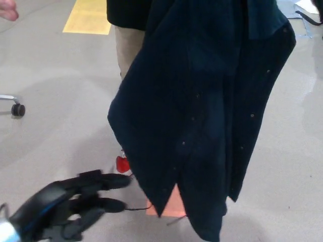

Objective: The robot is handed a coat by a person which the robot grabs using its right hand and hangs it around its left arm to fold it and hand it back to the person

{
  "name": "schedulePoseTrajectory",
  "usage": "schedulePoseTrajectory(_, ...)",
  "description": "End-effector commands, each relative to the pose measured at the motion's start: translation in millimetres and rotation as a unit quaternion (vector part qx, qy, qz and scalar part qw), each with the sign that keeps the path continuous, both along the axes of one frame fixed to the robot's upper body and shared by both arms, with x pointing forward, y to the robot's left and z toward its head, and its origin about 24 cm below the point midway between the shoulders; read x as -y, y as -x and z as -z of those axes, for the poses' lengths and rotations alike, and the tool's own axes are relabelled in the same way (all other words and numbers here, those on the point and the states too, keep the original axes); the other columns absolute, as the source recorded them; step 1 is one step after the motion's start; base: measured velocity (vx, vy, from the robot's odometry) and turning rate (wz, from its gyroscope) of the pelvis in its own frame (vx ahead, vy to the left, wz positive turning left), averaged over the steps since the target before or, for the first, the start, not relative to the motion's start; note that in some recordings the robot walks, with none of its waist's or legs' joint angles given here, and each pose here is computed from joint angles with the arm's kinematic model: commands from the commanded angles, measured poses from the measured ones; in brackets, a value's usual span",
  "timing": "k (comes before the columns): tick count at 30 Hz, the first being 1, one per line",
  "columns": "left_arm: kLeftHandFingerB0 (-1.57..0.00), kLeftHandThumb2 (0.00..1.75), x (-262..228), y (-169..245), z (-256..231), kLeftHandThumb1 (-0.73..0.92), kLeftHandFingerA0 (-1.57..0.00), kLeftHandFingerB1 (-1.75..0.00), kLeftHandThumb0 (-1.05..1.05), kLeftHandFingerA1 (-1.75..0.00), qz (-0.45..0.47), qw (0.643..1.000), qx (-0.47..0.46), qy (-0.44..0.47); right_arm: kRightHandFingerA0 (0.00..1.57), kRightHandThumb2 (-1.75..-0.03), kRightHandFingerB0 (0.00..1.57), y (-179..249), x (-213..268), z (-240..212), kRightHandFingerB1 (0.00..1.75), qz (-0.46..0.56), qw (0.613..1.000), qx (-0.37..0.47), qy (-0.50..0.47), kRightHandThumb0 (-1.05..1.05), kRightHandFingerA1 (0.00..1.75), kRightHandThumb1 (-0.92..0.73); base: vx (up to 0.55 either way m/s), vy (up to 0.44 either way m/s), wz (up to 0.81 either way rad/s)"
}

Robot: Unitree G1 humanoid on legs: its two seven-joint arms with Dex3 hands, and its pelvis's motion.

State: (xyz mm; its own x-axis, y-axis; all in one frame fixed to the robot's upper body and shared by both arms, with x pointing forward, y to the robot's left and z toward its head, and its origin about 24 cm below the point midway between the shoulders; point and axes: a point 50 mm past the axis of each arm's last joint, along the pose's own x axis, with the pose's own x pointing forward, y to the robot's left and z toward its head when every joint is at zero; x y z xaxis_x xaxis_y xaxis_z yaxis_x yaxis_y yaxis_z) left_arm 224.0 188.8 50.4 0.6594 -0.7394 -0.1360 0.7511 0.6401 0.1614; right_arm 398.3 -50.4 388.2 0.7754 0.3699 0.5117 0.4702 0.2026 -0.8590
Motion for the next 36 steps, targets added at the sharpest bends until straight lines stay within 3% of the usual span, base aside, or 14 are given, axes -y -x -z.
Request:
schedulePoseTrajectory(1, -0.28, 0.67, 46.1, 3.8, -16.4, 0.87, -0.46, -0.38, -0.70, -0.46, 0.149, 0.986, -0.062, 0.035, 0.95, -0.60, 0.91, 63.4, -69.3, -67.1, 0.74, -0.152, 0.972, 0.180, 0.000, -0.33, 1.21, -0.68, 0.00, 0.000, 0.00)
schedulePoseTrajectory(10, -0.23, 0.65, 112.5, -31.2, -18.2, 0.86, -0.30, -0.38, -0.68, -0.41, 0.159, 0.983, -0.078, 0.038, 0.93, -0.61, 0.85, 90.2, -123.2, -49.0, 0.54, -0.288, 0.948, 0.138, 0.002, -0.33, 1.17, -0.70, 0.00, 0.000, 0.00)
schedulePoseTrajectory(11, -0.20, 0.65, 125.4, -37.4, -19.8, 0.88, -0.25, -0.37, -0.67, -0.40, 0.157, 0.984, -0.073, 0.040, 0.92, -1.04, 0.75, 96.8, -133.0, -46.8, 0.74, -0.312, 0.943, 0.117, 0.003, -0.30, 0.97, -0.62, 0.00, 0.000, 0.00)
schedulePoseTrajectory(12, -0.18, 0.65, 136.2, -42.7, -20.6, 0.87, -0.22, -0.36, -0.66, -0.39, 0.157, 0.984, -0.073, 0.044, 0.93, -0.63, 0.78, 101.7, -139.7, -44.5, 0.55, -0.337, 0.937, 0.095, -0.003, -0.35, 0.97, -0.78, 0.00, 0.000, 0.00)
schedulePoseTrajectory(15, -0.18, 0.64, 152.3, -51.2, -20.2, 0.85, -0.19, -0.32, -0.70, -0.36, 0.148, 0.985, -0.071, 0.046, 0.91, -1.03, 0.68, 106.9, -149.5, -40.2, 0.73, -0.361, 0.931, 0.052, -0.014, -0.29, 1.00, -0.62, 0.00, 0.000, 0.00)
schedulePoseTrajectory(18, -0.19, 0.66, 163.7, -57.1, -18.4, 0.86, -0.19, -0.32, -0.69, -0.36, 0.135, 0.987, -0.065, 0.053, 0.91, -0.64, 0.79, 112.8, -154.8, -36.6, 0.57, -0.390, 0.920, 0.036, -0.021, -0.34, 0.88, -0.80, 0.00, 0.000, 0.00)
schedulePoseTrajectory(21, -0.18, 0.64, 180.4, -71.9, -23.8, 0.83, -0.19, -0.30, -0.72, -0.33, 0.104, 0.992, -0.055, 0.053, 0.88, -0.65, 0.82, 122.2, -154.0, -43.1, 0.86, -0.422, 0.906, -0.002, -0.031, -0.34, 1.32, -0.85, 0.00, 0.000, 0.00)
schedulePoseTrajectory(22, 0.00, 1.06, 184.7, -78.6, -25.6, 0.48, 0.00, -0.47, -0.37, -0.49, 0.092, 0.993, -0.047, 0.057, 0.90, -0.69, 0.80, 127.2, -153.2, -48.0, 1.08, -0.435, 0.898, -0.033, -0.047, -0.33, 1.55, -0.82, 0.00, 0.000, 0.00)
schedulePoseTrajectory(23, -0.04, 1.00, 187.5, -82.7, -26.6, 0.68, -0.02, -0.37, -0.89, -0.36, 0.085, 0.994, -0.045, 0.059, 0.90, -0.69, 0.77, 131.3, -152.6, -50.8, 1.00, -0.444, 0.893, -0.048, -0.054, -0.33, 1.52, -0.83, 0.00, 0.000, 0.00)
schedulePoseTrajectory(25, -0.13, 0.66, 190.6, -89.2, -28.7, 0.80, -0.12, -0.26, -0.79, -0.26, 0.072, 0.995, -0.044, 0.053, 0.87, -0.69, 0.71, 138.3, -151.4, -54.0, 1.01, -0.450, 0.890, -0.050, -0.056, -0.34, 1.49, -0.83, 0.00, 0.000, 0.00)
schedulePoseTrajectory(26, -0.10, 0.78, 190.2, -93.9, -29.5, 0.71, -0.09, -0.26, -0.83, -0.24, 0.064, 0.996, -0.039, 0.039, 0.85, -0.64, 0.73, 143.2, -151.1, -54.9, 0.68, -0.454, 0.888, -0.040, -0.063, -0.34, 1.05, -0.83, 0.00, 0.000, 0.00)
schedulePoseTrajectory(31, -0.16, 1.11, 191.9, -111.8, -33.8, 0.75, 0.00, -0.32, -0.79, -0.28, 0.029, 1.000, -0.001, -0.001, 0.95, -0.70, 0.83, 168.9, -140.6, -64.9, 0.99, -0.496, 0.865, -0.048, -0.066, -0.30, 1.60, -0.83, 0.00, 0.000, 0.00)
schedulePoseTrajectory(32, -0.09, 0.73, 191.7, -115.7, -33.7, 0.92, -0.03, -0.23, -0.77, -0.20, 0.024, 1.000, -0.005, -0.004, 0.99, -0.67, 0.90, 172.3, -135.7, -69.7, 0.75, -0.506, 0.857, -0.058, -0.077, -0.29, 1.39, -0.85, 0.00, 0.000, 0.00)
schedulePoseTrajectory(36, -0.08, 1.12, 178.3, -131.8, -36.1, 0.80, -0.05, -0.22, -0.85, -0.20, -0.015, 1.000, -0.008, 0.001, 1.14, -0.65, 0.95, 188.9, -109.8, -94.8, 0.77, -0.491, 0.863, -0.052, -0.102, -0.32, 0.96, -0.85, 0.00, 0.000, 0.00)
